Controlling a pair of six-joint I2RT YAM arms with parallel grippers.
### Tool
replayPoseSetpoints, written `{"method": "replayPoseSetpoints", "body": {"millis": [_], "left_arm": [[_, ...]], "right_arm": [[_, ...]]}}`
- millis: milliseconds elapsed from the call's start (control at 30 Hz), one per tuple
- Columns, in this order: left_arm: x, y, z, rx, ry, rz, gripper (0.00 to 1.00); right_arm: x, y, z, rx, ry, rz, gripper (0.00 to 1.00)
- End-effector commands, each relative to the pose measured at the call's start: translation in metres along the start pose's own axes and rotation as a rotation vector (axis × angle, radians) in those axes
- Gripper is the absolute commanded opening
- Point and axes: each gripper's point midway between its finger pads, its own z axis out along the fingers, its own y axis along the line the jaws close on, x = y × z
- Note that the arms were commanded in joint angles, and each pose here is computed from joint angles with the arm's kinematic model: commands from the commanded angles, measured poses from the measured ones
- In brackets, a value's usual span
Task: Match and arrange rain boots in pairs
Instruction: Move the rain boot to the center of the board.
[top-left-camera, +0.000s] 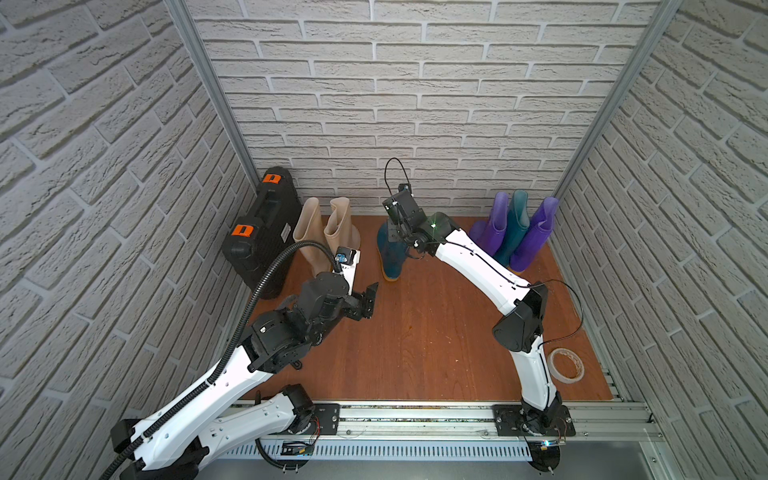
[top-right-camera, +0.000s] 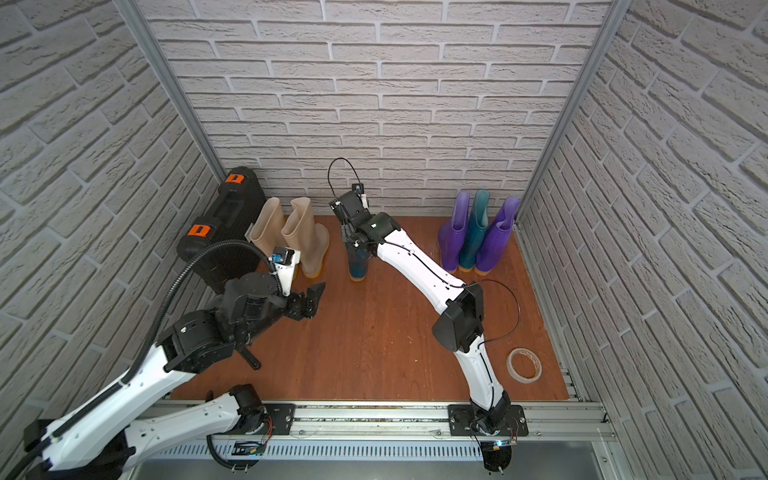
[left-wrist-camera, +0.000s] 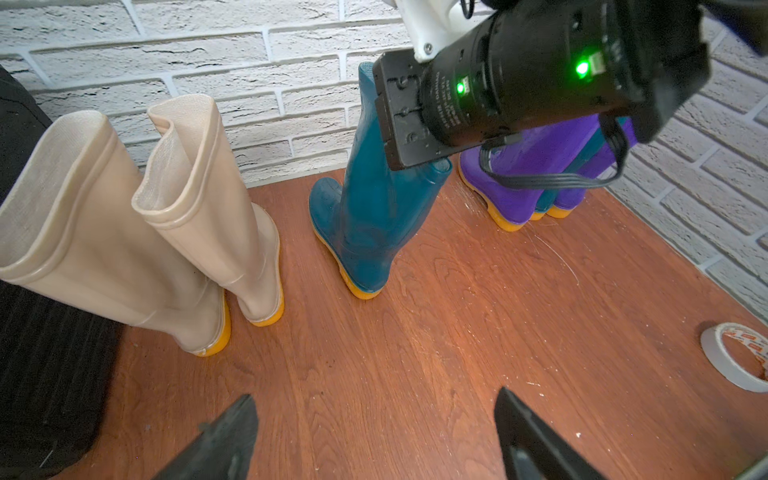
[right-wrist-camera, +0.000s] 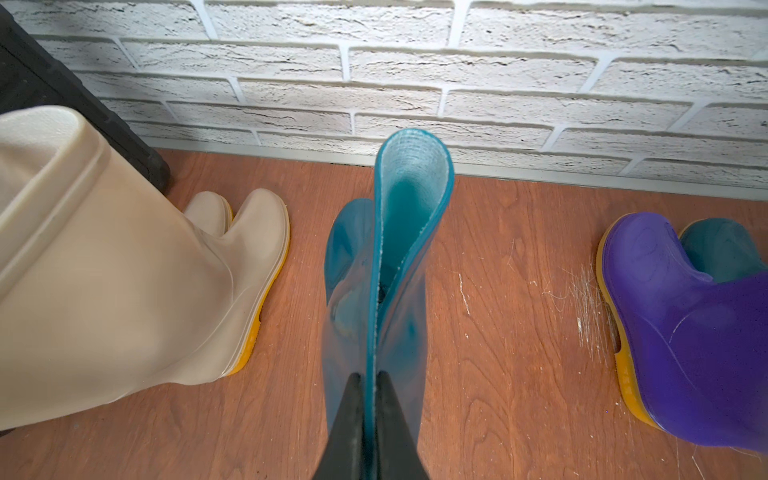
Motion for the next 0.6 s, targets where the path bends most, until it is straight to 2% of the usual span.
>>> {"method": "replayPoseSetpoints", "body": {"millis": [0,400,500,567], "left_arm": [[0.0,0.006,-0.003,-0.018,-0.011,-0.003,0.89],[-0.001,0.004,-0.002,-0.015,-0.011,-0.001,0.9],[-0.002,0.004,-0.002,-0.016,-0.011,0.002,0.9],[-0.002,0.005,-0.002,-0.017,-0.012,0.003,0.91]], "right_arm": [[-0.054,0.008,-0.023,-0.031,-0.19,0.132,0.06],[-0.047,0.016,-0.012,-0.04,-0.17,0.137,0.07],[-0.046,0.016,-0.01,-0.042,-0.164,0.136,0.11],[-0.045,0.018,-0.007,-0.049,-0.159,0.135,0.2]]}}
